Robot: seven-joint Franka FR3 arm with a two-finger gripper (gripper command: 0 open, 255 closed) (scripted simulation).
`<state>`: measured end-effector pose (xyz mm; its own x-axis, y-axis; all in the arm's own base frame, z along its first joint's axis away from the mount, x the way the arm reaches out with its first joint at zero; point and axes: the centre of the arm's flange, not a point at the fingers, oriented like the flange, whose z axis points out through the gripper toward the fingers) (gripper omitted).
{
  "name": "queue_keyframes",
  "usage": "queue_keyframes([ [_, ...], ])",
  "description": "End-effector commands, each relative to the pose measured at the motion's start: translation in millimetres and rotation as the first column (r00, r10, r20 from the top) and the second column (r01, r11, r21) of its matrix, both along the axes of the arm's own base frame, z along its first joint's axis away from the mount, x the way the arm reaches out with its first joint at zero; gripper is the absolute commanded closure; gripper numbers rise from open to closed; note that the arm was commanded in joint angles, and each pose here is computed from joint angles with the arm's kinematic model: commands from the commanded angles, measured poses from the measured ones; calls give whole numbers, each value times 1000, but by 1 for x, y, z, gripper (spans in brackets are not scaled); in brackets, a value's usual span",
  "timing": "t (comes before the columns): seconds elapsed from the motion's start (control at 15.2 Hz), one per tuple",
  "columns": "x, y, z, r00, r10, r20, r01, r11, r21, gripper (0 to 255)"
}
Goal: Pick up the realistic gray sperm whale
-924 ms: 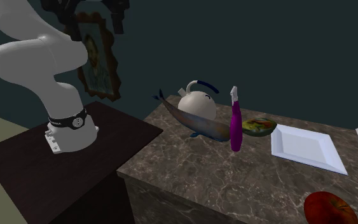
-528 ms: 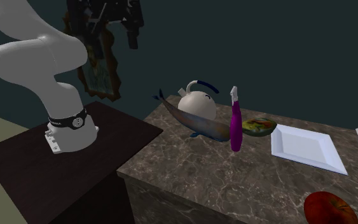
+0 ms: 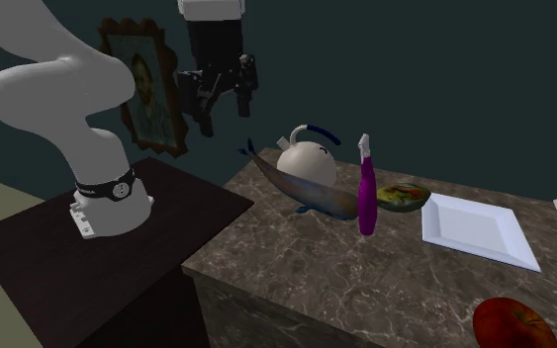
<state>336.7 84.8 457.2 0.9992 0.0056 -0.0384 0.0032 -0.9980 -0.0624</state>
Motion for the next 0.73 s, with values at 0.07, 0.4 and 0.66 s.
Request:
queue_keyframes([
  [0.07,4,26,-27,1000,-7,-12,7,1000,12,0],
  [0.4,9,69,-75,999,-17,-35,18,999,32,0],
  [0.66,13,104,-113,998,-24,-52,26,999,47,0],
])
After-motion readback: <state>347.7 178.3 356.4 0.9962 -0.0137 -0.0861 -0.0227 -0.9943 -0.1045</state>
